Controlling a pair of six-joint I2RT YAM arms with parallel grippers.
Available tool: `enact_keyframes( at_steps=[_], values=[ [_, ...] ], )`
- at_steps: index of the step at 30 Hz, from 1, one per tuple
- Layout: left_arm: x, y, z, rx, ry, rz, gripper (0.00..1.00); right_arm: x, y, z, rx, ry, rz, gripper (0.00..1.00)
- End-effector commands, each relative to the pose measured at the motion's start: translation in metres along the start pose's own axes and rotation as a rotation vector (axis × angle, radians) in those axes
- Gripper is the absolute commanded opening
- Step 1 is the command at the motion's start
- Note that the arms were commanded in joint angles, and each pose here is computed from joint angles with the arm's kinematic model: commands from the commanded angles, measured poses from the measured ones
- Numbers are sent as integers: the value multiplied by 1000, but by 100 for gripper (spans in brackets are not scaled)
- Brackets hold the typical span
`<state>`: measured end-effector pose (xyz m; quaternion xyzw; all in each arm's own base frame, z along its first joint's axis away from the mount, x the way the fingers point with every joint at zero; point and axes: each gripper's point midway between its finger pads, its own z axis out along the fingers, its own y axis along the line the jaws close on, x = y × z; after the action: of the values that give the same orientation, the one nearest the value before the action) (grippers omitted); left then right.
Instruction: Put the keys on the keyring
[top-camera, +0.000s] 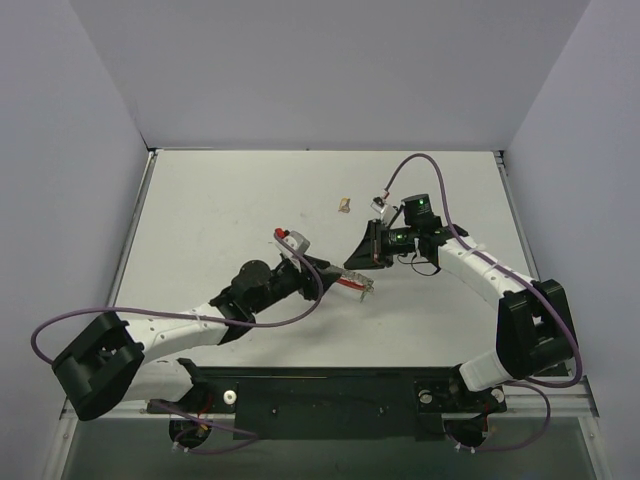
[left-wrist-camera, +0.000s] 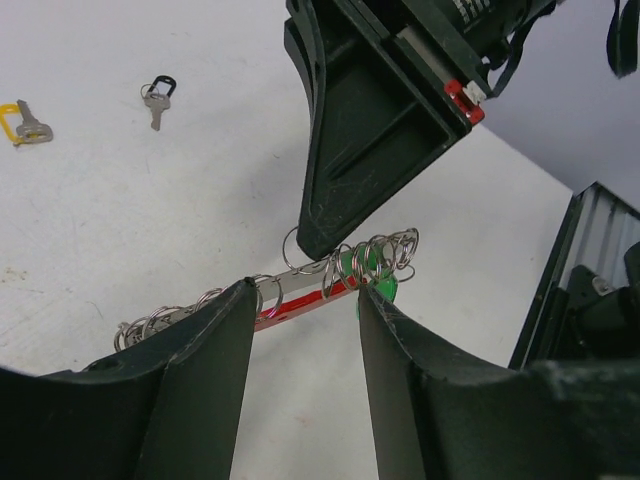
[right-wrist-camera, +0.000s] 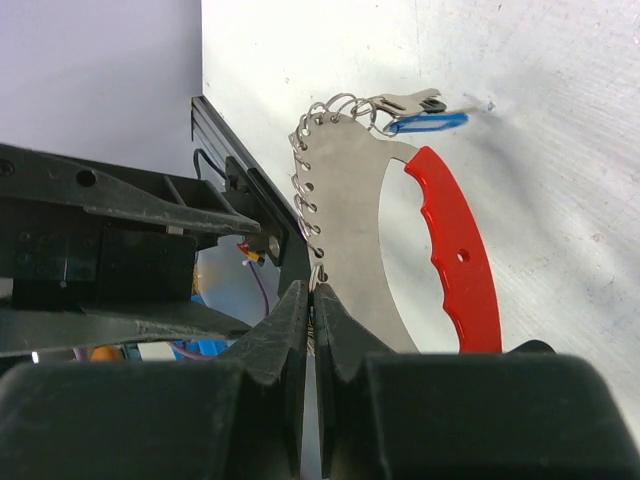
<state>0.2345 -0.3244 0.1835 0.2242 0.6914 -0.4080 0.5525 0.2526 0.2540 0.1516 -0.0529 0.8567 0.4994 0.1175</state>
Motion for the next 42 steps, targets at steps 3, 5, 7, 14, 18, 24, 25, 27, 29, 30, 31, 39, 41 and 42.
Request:
enact_keyframes(
  at_steps=[3, 5, 7, 14, 18, 24, 25, 27, 29, 30, 31, 39, 41, 42],
  values=[
    [-41, -25, 5, 168, -86, -144, 55, -7, 18, -8, -63, -36, -44, 0],
    [-39, -26, 6, 169, -68, -166, 55, -8, 18, -8, -64, -36, -38, 0],
    [-36, -25, 9, 166, -52, -180, 55, -8, 17, -7, -64, -36, -35, 0],
    [-30, -22, 17, 164, -4, -223, 51, -7, 17, -7, -65, -37, -25, 0],
    [-28, -18, 19, 154, 28, -250, 50, -8, 17, -7, -67, -38, -25, 0],
    [-20, -17, 19, 149, 60, -252, 45, -8, 17, -7, -66, -38, -22, 0],
    [-19, -16, 19, 144, 64, -252, 45, -8, 17, -6, -66, -39, -23, 0],
    [-15, -14, 20, 134, 76, -244, 45, -7, 17, -6, -68, -36, -22, 0],
    [-11, -11, 20, 126, 90, -239, 45, -7, 16, -6, -68, -35, -22, 0],
    [-10, -11, 20, 128, 95, -235, 44, -7, 17, -6, -68, -36, -22, 0],
    [-11, -12, 20, 131, 95, -232, 44, -7, 17, -6, -67, -36, -23, 0],
    [-4, -8, 24, 117, 124, -216, 40, -7, 17, -6, -71, -37, -15, 0],
    [-4, -7, 25, 112, 124, -209, 39, -7, 18, -6, -73, -37, -16, 0],
    [-4, -7, 25, 114, 123, -205, 38, -7, 18, -6, -73, -37, -16, 0]
  ],
)
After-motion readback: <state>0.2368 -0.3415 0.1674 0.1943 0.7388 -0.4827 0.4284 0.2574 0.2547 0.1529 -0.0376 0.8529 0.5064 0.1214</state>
